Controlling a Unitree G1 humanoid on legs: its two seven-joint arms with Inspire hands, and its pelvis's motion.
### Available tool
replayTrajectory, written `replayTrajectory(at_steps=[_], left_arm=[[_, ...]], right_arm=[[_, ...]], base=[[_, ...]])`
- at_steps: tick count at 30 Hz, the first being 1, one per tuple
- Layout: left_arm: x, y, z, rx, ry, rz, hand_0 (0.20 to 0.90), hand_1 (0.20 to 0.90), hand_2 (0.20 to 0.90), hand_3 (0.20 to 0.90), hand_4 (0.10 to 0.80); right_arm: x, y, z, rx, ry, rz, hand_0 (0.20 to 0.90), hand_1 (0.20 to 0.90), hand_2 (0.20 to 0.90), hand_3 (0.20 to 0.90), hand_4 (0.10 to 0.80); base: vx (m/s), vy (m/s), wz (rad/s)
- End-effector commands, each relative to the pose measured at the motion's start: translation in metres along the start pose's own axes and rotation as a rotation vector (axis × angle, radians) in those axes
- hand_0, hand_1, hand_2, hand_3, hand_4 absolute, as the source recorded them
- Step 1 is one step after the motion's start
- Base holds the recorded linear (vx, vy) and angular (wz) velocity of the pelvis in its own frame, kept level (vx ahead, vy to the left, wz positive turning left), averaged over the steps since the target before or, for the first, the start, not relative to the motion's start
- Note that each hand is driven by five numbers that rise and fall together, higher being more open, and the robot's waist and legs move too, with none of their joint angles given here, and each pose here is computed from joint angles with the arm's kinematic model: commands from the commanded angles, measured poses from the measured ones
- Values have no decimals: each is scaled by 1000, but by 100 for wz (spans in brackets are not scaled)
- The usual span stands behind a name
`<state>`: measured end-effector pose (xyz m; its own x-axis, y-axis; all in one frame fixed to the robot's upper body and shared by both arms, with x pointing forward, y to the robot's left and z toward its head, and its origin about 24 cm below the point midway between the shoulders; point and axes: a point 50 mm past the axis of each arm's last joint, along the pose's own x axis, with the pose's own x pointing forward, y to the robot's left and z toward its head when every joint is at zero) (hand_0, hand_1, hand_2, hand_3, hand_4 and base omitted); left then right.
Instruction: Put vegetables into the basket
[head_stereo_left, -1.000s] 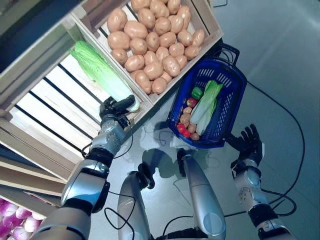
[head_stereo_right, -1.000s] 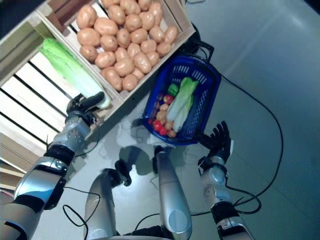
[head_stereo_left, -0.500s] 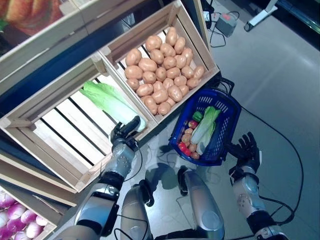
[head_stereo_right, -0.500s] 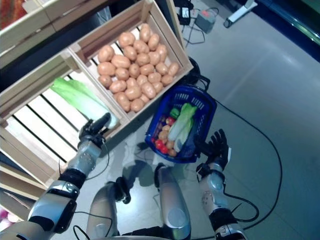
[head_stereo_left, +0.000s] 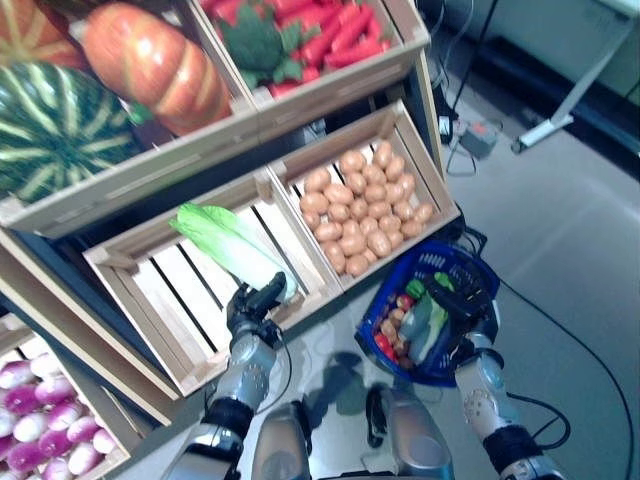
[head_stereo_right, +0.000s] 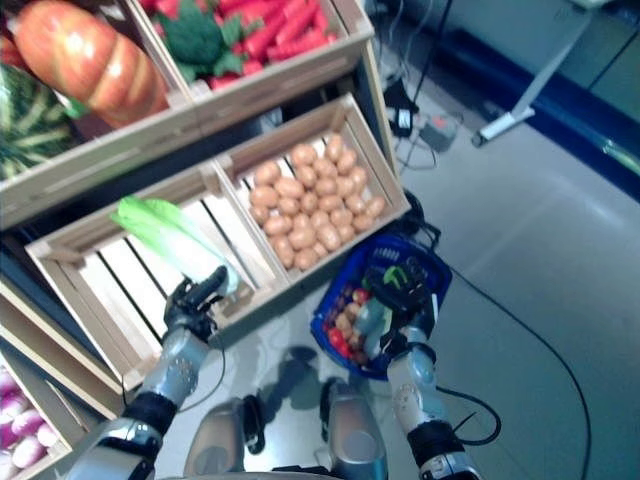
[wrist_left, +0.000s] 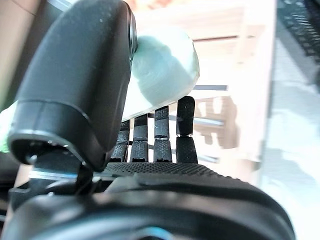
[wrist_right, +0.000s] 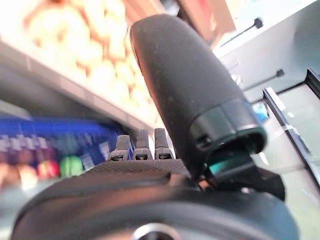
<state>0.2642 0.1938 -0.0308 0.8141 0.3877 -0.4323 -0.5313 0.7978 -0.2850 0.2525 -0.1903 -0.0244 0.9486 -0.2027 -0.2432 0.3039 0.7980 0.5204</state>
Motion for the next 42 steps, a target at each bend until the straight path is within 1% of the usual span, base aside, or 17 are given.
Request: replayTrajectory(at_steps=[1,6,10,14,16,18,21,24,27,32,36,42], left_arm=[[-11,-33,61,84,-376,-253,300,300,300,300,400],[-28,-38,78,315,-584,-377,300,300,300,300,400],[-37,-46,92,436,-716,-436,300,300,300,300,400],[-43,-54,98,525,-803,-488,300,300,300,300,400],[-44,-57,100,536,-812,-521,300,300,300,300,400],[-46,-60,101,555,-826,-550,300,300,300,300,400],[-51,-70,103,612,-892,-615,300,300,300,300,400],[-58,-78,110,634,-970,-651,300,300,300,300,400],[-63,-85,115,631,-1003,-680,300,300,300,300,400],[-72,-91,118,622,-1035,-734,300,300,300,300,400],[-82,-95,123,574,-1048,-798,300,300,300,300,400],[-89,-100,128,544,-1054,-850,300,300,300,300,400]], right_arm=[[5,35,27,106,-115,242,900,900,900,900,800],[2,45,32,114,-100,392,900,900,900,900,800],[0,56,37,102,-104,491,900,900,900,900,800],[-1,65,38,84,-64,584,900,900,900,900,800],[-2,68,36,75,-40,621,900,900,900,900,800],[-1,69,37,67,-33,631,900,900,900,900,800],[3,73,39,59,-4,655,900,900,900,900,800],[6,74,37,57,37,663,900,900,900,900,800],[9,72,33,63,70,642,900,900,900,900,800],[8,70,26,67,101,622,900,900,900,900,800],[6,68,19,78,121,604,900,900,900,900,800],[7,71,24,92,79,630,900,900,900,900,800]], base=[[64,41,8],[69,38,13],[55,36,16],[42,35,2],[17,16,1],[16,8,1],[54,19,1],[59,24,-1],[48,16,-1],[33,3,0],[8,0,0],[0,0,0]])
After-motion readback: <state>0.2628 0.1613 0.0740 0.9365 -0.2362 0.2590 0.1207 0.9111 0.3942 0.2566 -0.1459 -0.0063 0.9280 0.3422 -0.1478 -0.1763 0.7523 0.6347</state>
